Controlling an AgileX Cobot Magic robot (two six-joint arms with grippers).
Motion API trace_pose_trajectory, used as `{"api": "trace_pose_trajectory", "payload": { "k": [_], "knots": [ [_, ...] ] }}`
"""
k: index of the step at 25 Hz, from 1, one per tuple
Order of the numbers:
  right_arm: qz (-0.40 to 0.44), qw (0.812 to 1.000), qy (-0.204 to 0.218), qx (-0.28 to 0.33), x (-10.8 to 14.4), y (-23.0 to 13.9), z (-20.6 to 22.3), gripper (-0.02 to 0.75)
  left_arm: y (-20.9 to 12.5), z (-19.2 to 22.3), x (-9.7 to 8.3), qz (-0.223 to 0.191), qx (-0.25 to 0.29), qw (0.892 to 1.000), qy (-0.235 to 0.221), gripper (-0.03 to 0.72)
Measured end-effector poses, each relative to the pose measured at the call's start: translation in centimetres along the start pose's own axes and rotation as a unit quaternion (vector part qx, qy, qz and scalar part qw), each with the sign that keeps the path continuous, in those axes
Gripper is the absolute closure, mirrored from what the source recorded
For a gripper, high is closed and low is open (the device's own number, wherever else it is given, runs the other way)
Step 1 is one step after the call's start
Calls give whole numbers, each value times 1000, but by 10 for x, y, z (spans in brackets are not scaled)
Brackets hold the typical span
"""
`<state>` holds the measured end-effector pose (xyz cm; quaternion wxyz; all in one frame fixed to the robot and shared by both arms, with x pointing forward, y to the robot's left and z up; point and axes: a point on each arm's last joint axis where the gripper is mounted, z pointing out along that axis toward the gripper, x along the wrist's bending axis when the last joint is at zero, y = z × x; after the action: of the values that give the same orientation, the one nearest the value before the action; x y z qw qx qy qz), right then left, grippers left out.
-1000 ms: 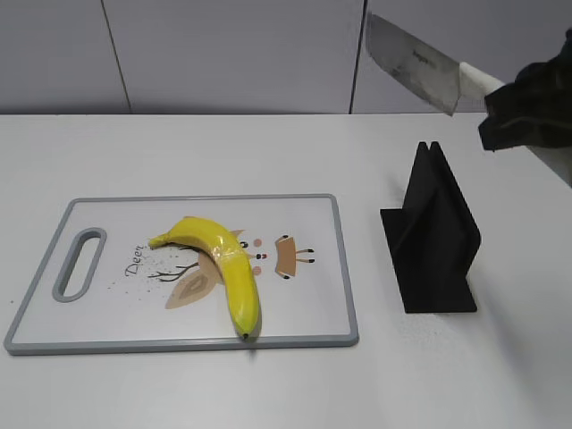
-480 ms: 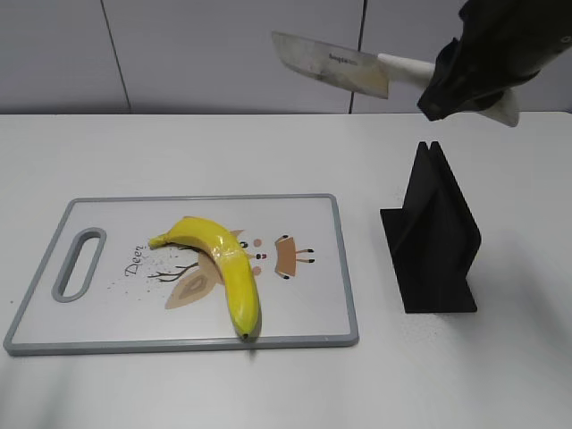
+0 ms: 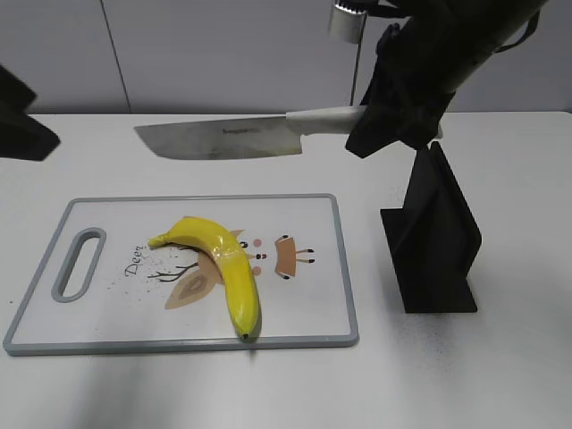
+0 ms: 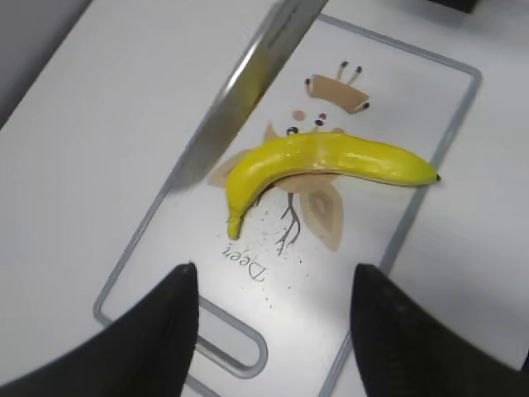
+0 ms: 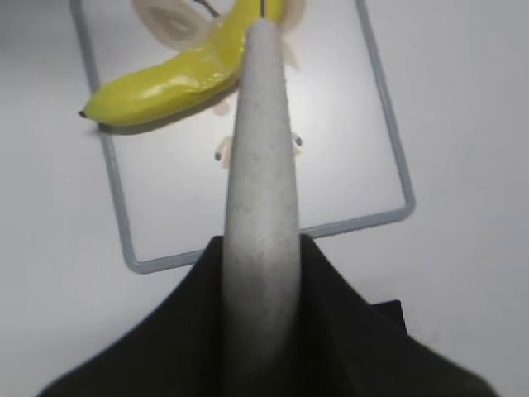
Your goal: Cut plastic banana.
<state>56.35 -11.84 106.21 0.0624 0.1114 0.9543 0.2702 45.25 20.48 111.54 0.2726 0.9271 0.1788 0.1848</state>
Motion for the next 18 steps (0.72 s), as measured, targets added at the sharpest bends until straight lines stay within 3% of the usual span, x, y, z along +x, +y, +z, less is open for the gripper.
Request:
{"api": "trace_pose_trajectory", "payload": {
  "k": [3,7,11,15,17,18],
  "knots": [
    [-55,997,47,1,-1,4,6,546,22,16,5,62,15,997,-33,119],
    [-100,992,70,-11,-2,8,10,546,34,38,12,125,39,988,-78,119],
    [-116,990,76,-31,-1,12,8,546,28,66,17,136,82,980,-122,120],
    [-128,987,93,-28,2,11,8,546,23,89,23,142,102,977,-121,151],
    [-128,987,94,-27,2,11,9,546,22,94,25,141,104,977,-118,212],
    [-127,987,92,-27,1,11,10,546,22,95,25,142,104,977,-118,282]
  ]
}}
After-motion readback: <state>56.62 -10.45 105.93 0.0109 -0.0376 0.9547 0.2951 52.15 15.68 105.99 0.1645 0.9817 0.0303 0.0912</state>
